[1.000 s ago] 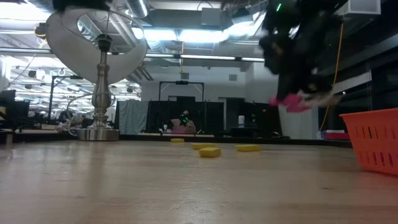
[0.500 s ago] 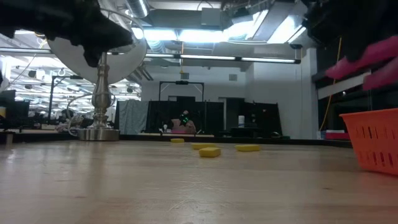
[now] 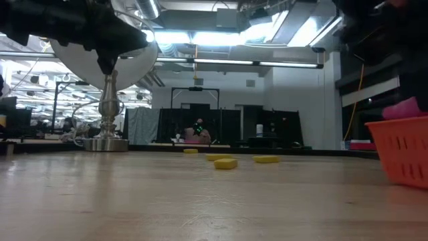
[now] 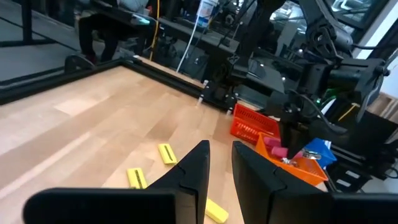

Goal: Pick & Place School Supplies
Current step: Put the pink hole puncher into the orange basket, then adjust the orange basket

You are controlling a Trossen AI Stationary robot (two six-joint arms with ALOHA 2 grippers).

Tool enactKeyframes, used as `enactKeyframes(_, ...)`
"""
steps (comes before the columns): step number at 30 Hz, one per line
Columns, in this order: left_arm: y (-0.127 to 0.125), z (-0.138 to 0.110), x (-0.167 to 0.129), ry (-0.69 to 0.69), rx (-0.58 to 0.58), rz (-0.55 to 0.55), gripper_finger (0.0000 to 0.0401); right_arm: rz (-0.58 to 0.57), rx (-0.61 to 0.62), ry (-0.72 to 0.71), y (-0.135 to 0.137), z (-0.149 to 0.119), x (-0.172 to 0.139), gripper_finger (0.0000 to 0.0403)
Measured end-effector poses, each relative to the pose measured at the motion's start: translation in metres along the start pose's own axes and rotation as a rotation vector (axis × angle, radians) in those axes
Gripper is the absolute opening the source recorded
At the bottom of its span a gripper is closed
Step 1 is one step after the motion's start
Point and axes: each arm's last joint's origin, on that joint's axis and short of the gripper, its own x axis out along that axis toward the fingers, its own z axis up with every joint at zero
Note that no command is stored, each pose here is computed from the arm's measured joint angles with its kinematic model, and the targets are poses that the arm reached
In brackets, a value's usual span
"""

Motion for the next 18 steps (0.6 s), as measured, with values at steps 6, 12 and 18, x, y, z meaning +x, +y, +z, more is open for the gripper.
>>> enactKeyframes(6,-0.002,0.000,-0.001,-0.005,-0.010,-0.009,0.0064,-0.001,-0.023,-0.020,-0.002,-0.009,0.002,0.0046)
enactKeyframes(12,-0.005,0.002,-0.001,-0.034,-0.017,-0.007,0.0064,0.001,-0.012,-0.035,-0.004,-0.015,0.002,0.0166)
enactKeyframes(18,-0.007,0.002,-0.002,-0.055,-0.021,0.014,0.0062,0.082,0.008,-0.158,0.000,-0.016,-0.010,0.0202)
